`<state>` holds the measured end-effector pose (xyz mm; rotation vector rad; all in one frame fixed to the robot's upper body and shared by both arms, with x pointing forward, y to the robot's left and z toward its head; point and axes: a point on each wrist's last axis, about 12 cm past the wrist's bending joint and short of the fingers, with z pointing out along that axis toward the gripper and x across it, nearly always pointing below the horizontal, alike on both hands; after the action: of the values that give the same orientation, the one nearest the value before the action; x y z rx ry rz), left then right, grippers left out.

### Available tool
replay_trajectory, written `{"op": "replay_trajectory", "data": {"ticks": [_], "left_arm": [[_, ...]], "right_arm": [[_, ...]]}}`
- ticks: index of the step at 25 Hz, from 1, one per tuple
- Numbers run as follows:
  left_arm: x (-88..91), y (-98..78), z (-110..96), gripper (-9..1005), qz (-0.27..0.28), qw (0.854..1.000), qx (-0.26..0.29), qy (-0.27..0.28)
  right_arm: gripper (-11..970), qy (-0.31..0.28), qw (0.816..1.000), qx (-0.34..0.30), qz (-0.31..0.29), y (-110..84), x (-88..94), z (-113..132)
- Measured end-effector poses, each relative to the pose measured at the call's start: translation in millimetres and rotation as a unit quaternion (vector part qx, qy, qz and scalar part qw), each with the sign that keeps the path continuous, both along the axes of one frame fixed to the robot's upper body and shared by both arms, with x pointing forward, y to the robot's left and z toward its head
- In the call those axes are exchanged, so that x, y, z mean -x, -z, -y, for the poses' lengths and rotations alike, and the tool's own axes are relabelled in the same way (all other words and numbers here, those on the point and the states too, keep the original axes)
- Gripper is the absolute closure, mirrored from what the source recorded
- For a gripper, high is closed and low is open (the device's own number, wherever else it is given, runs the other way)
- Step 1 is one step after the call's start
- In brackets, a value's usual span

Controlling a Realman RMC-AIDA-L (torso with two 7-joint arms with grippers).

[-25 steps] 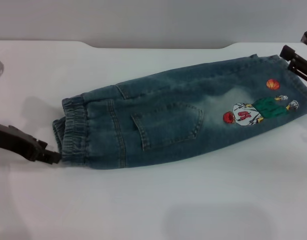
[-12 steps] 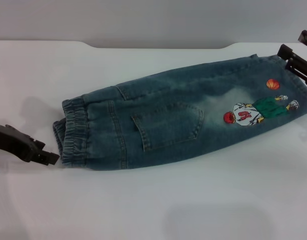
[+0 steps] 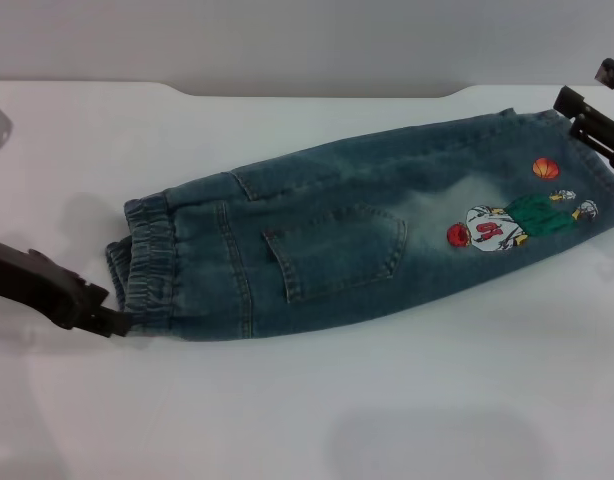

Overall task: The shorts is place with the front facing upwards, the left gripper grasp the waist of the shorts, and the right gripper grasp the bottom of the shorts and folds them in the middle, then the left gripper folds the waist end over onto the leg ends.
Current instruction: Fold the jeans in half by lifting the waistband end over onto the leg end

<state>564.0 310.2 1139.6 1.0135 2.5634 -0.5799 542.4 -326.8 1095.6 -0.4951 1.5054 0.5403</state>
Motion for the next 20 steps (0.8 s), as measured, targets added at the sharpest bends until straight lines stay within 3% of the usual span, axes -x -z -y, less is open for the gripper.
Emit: {"op": "replay_trajectory", "data": {"ticks": [20], "left_arm": [[-4.3,19.0,19,444,0.003,0.999,0.033,0.005]], "right_arm": [[293,-0.005,1.0,0.0,0.003,-1.4,0.1,0]]}}
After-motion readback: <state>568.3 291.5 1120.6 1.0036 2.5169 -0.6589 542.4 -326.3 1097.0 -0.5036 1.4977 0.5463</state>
